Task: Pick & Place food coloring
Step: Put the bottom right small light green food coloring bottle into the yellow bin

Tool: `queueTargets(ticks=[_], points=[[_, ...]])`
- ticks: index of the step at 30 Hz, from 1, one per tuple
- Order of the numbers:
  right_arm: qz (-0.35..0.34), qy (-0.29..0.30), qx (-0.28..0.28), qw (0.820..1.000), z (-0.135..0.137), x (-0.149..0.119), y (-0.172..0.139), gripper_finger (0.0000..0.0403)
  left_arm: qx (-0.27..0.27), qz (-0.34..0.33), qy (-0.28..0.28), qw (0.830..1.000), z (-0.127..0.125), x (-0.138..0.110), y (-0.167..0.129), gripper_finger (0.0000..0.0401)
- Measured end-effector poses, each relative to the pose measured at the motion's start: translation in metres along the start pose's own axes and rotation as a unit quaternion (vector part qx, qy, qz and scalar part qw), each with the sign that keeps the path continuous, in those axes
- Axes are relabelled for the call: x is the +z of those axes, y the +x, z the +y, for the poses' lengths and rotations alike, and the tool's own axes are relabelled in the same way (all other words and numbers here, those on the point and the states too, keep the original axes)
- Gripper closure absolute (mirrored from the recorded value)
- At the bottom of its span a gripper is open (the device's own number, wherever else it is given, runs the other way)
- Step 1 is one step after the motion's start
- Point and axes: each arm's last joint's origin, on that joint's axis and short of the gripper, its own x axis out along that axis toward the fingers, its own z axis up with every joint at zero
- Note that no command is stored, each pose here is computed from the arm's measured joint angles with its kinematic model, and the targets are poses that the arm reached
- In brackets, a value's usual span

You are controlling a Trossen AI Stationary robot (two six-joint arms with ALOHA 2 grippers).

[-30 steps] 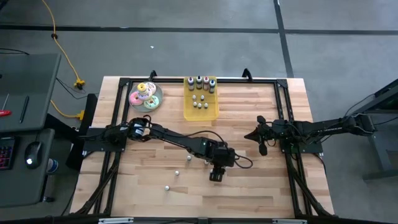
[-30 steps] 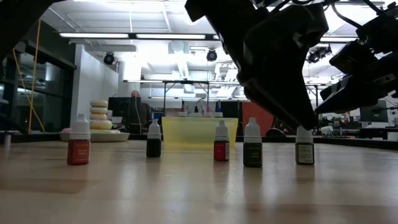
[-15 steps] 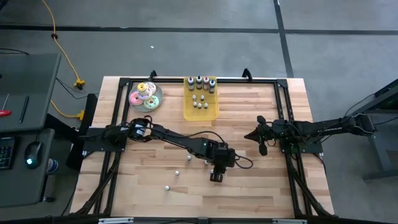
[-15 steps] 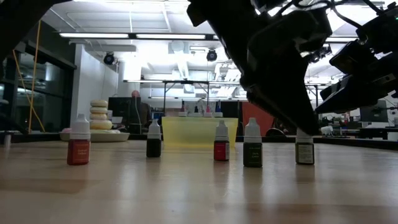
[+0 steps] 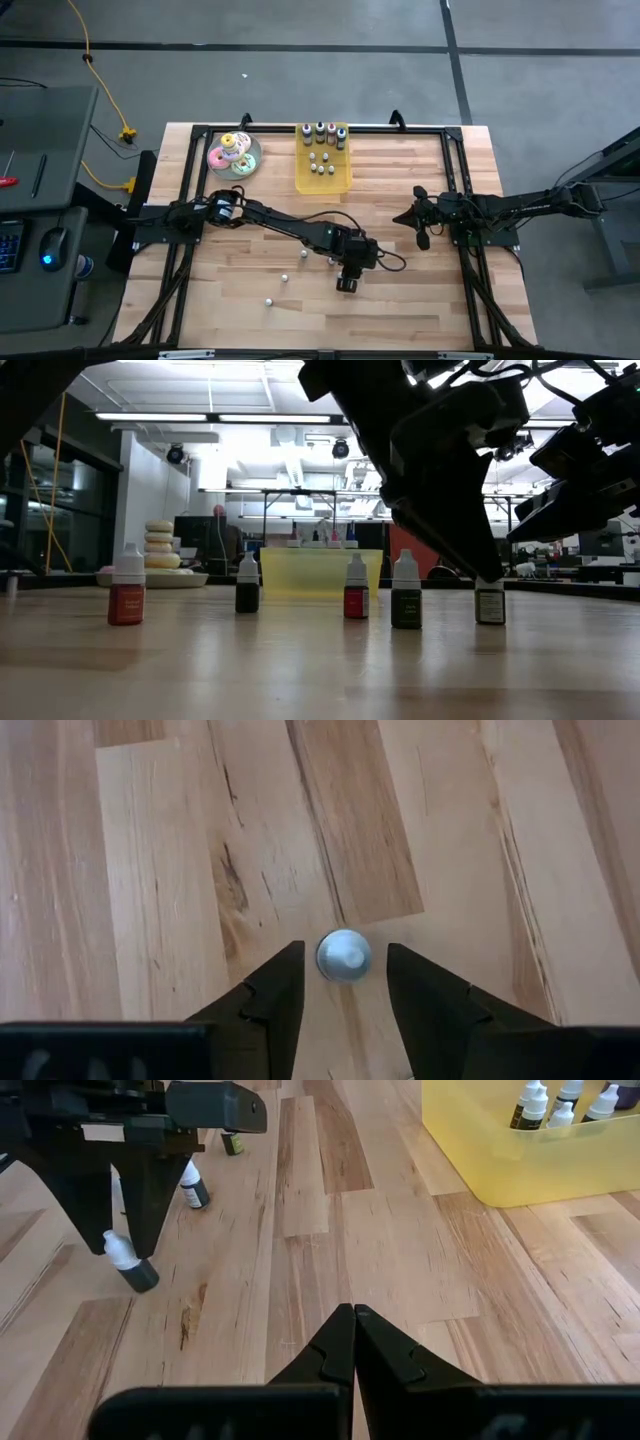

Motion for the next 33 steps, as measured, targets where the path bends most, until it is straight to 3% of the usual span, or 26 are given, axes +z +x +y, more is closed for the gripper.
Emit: queueTargets(ticks=[29,33], points=[[0.0,0.0,0.0,1.0,0.0,0.0,0.0,0.0402,0.001,-0.002,-0.002,1.0,0.0002,0.0003,0.0001,0.0263],[0.0,0.0,0.0,1.0,0.0,0.0002,0.0,0.0402,0.001,-0.002,-0.002,1.0,0.0002,0.0003,0.0001,0.028]])
